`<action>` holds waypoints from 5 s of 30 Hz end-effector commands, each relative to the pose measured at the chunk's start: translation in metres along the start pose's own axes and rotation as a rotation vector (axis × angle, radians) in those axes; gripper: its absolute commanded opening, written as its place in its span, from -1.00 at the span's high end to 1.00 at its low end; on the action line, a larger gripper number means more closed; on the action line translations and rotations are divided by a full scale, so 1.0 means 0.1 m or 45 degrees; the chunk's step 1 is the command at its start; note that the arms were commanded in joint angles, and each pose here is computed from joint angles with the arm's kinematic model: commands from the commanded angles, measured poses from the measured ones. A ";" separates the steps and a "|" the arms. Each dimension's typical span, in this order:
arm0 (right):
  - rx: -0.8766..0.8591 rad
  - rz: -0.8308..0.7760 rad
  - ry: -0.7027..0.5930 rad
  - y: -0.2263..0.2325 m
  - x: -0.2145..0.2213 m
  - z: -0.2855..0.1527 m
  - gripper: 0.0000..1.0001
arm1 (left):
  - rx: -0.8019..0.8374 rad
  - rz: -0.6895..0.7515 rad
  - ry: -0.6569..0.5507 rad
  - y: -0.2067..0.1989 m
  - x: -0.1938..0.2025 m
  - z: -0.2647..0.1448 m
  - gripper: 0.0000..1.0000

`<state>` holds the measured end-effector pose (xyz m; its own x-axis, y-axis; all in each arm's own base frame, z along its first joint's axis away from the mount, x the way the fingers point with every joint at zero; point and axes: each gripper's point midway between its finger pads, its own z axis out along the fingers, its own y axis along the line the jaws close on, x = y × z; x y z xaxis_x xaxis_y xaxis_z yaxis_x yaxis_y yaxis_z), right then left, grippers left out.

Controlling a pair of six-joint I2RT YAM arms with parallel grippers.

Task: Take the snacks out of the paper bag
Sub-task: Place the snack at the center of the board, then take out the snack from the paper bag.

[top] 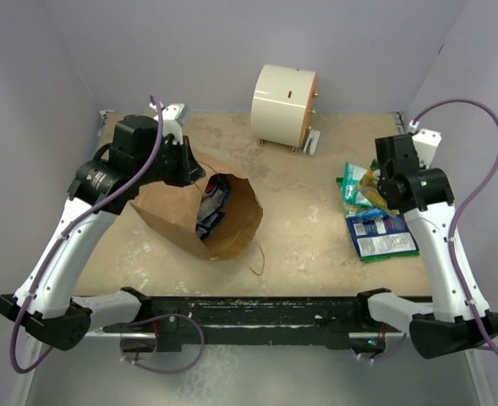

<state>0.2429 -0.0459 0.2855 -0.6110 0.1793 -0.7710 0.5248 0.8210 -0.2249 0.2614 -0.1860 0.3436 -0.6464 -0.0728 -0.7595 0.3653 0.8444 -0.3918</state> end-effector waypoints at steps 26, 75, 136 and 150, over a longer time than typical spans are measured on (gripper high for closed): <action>0.291 -0.427 0.236 -0.71 0.48 1.22 1.00 | 0.101 0.281 -0.075 -0.38 0.00 -0.13 1.00; -2.076 -1.654 -1.439 2.83 1.42 -1.88 -0.32 | 0.096 -0.045 0.071 -0.46 0.16 -0.10 1.00; -1.951 -1.575 -1.608 4.22 1.69 -1.96 1.00 | 0.122 0.077 0.060 -0.49 0.10 -0.36 1.00; -2.059 -1.535 -1.382 3.10 1.05 -2.52 1.00 | 0.036 -0.030 0.021 -0.40 0.03 -0.21 1.00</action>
<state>0.2088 0.3855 0.2380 0.6267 -0.3755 -0.6828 -0.7481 -0.0449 -0.6620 0.2161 -0.2064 0.3556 -0.7000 -0.0070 -0.7142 0.3991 0.8254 -0.3993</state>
